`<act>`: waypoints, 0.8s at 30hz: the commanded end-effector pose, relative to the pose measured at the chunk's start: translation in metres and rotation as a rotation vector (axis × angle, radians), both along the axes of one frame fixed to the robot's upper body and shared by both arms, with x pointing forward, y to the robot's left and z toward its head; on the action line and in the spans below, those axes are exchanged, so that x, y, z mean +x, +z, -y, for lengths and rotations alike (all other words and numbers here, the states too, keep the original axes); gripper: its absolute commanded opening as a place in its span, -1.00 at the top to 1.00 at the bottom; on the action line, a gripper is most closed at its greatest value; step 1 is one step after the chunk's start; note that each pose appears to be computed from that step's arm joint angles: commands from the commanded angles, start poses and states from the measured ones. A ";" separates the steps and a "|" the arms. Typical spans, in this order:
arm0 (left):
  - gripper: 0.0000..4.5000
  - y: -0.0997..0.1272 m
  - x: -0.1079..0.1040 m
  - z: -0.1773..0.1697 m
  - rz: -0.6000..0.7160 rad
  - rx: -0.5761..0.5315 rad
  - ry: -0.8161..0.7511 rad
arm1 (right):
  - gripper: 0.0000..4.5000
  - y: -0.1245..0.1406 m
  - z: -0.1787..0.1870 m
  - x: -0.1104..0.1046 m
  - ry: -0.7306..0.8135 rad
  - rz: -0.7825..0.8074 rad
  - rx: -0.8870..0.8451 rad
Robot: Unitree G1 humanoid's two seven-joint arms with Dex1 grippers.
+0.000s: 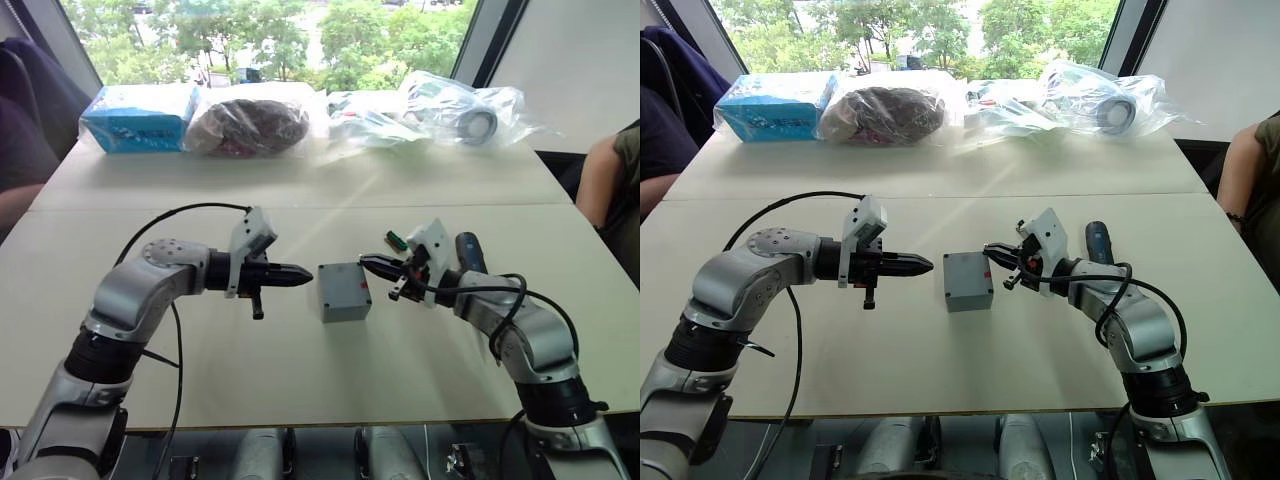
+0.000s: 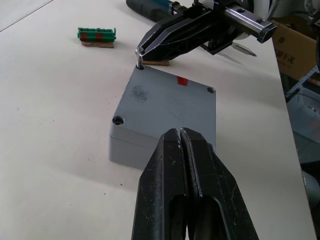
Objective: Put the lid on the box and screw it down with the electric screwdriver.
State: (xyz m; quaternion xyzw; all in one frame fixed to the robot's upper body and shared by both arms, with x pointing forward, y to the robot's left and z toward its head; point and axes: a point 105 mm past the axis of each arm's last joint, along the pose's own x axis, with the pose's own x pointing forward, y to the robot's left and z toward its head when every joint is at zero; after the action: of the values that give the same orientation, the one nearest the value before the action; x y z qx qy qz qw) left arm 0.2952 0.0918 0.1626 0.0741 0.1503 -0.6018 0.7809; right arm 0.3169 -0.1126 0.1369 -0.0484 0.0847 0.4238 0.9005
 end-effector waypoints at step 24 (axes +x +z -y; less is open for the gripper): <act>1.00 0.021 0.000 0.008 0.079 -0.061 -0.029 | -0.19 0.023 0.013 -0.002 -0.020 0.048 0.000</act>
State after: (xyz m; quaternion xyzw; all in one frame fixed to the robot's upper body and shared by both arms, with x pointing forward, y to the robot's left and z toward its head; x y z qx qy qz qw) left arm 0.2956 0.0875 0.1657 0.0731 0.1348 -0.6064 0.7802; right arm 0.3173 -0.1215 0.1381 -0.0557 0.0956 0.4125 0.9042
